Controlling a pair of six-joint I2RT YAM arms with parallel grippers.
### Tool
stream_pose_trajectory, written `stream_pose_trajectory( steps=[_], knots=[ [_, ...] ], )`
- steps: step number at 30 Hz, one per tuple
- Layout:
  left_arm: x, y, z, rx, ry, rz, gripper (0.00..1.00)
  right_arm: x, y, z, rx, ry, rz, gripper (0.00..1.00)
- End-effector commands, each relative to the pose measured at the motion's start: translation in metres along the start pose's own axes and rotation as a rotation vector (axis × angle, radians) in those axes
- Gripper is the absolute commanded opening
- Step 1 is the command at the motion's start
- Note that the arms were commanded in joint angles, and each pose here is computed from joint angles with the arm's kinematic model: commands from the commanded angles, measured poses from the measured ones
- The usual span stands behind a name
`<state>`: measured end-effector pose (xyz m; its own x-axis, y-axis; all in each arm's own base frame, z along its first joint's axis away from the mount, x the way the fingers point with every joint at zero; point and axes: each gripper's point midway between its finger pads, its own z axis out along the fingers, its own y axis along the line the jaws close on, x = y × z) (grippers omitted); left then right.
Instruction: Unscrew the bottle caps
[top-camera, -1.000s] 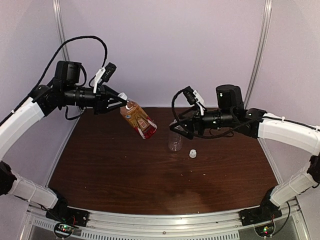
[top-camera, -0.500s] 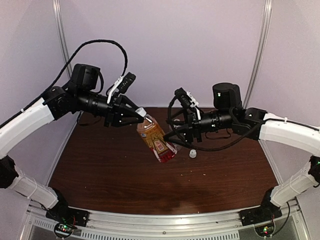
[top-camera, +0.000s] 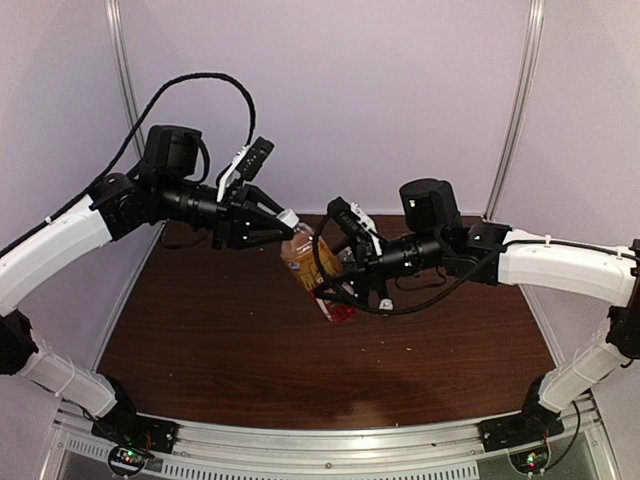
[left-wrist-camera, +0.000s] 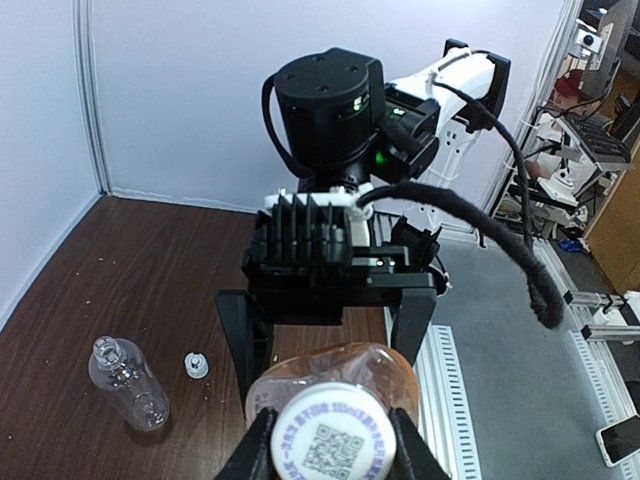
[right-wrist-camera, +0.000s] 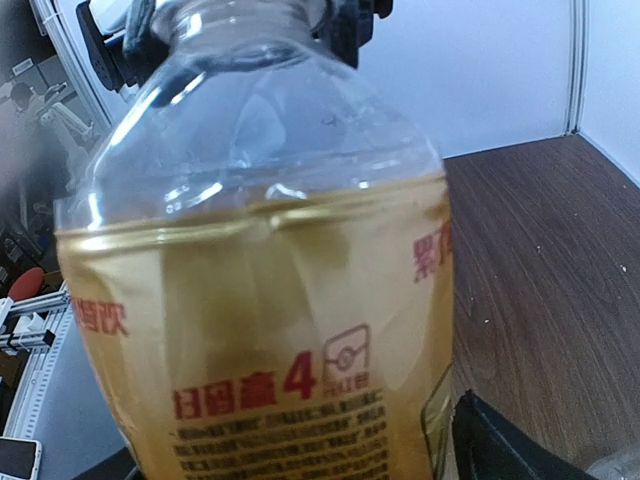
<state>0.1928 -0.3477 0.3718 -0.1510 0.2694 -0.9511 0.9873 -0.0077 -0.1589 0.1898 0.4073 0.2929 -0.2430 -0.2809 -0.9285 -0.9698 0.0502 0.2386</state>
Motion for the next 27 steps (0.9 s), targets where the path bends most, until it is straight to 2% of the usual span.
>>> stream_pose_trajectory(
  steps=[1, 4, 16, 22, 27],
  knots=[
    [-0.008, -0.005, 0.003, 0.030, -0.033, 0.027, 0.00, -0.016, 0.002, 0.003, -0.013, -0.033, -0.034, 0.80],
    [-0.006, -0.003, 0.004, 0.029, -0.028, 0.021, 0.00, -0.017, 0.002, 0.005, -0.019, -0.035, -0.035, 0.75],
    [0.004, -0.001, 0.008, 0.032, 0.002, 0.007, 0.00, -0.019, 0.006, 0.005, -0.046, -0.053, -0.050, 0.77],
    [0.007, 0.000, 0.009, 0.033, 0.009, 0.008, 0.00, -0.016, 0.009, 0.004, -0.061, -0.063, -0.050, 0.61],
    [0.003, -0.002, 0.008, 0.038, 0.003, 0.018, 0.02, -0.012, 0.010, 0.003, -0.072, -0.077, -0.046, 0.54]
  ],
)
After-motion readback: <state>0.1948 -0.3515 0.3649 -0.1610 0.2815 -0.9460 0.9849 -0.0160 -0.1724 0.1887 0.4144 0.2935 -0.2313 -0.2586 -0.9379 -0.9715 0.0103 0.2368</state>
